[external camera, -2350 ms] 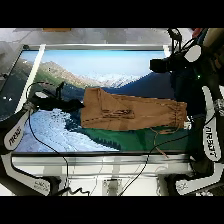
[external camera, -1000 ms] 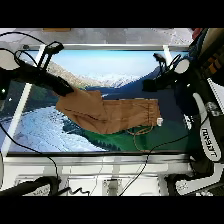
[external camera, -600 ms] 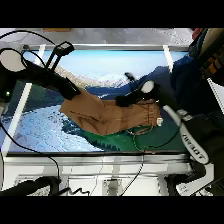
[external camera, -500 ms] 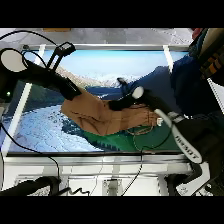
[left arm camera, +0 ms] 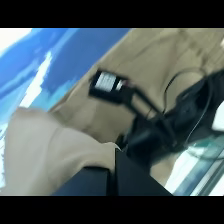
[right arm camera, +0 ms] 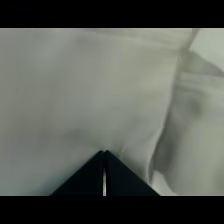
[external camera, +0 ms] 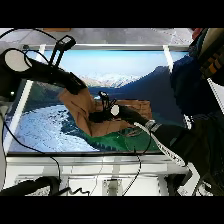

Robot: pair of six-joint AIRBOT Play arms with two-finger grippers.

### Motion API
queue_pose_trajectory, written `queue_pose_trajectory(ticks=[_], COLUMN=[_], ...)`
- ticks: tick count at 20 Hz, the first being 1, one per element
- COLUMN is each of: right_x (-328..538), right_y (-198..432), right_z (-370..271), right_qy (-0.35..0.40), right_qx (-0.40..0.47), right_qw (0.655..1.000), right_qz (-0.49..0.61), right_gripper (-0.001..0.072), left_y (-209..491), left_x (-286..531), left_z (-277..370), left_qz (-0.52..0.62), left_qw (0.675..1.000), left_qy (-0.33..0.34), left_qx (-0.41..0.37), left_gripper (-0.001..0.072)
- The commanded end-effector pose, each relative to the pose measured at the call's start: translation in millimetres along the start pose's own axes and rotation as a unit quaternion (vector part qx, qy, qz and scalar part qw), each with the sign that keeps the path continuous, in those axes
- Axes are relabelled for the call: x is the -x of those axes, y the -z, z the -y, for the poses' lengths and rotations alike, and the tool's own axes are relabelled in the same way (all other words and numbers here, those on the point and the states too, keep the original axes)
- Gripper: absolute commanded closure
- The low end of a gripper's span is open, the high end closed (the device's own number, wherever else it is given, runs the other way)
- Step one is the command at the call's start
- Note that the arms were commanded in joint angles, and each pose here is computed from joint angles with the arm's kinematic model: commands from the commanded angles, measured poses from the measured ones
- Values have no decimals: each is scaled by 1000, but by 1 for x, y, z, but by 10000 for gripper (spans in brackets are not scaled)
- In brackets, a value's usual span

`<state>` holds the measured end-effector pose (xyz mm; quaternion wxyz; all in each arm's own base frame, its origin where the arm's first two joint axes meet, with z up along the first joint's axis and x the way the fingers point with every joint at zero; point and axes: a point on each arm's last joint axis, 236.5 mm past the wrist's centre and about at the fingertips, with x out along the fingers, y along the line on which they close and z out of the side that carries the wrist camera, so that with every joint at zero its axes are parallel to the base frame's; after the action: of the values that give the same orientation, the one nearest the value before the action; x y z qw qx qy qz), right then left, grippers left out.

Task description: Fold the clothes and pants, and hang the long-sleeved shirts on hangers.

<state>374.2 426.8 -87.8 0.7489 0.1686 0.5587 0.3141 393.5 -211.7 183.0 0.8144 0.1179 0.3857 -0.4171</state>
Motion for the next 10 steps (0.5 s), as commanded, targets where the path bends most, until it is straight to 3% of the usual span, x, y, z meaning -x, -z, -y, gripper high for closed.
queue_pose_trajectory(ticks=[1,5,7,10], right_x=[24,120,183,269], right_y=[-4,-65,-100,-128], right_z=[30,89,109,127], right_qy=[26,86,98,114], right_qx=[5,13,-5,-26], right_qw=[999,996,991,980], right_qz=[-28,27,88,161], right_gripper=[685,685,685,685], left_y=[-3,4,1,-26], left_x=[-30,-99,-139,-198], left_z=[10,52,84,127], left_qz=[0,-35,-33,27], left_qw=[999,993,989,989], left_qy=[42,112,140,131], left_qx=[18,14,-24,-67], left_gripper=[693,694,694,694])
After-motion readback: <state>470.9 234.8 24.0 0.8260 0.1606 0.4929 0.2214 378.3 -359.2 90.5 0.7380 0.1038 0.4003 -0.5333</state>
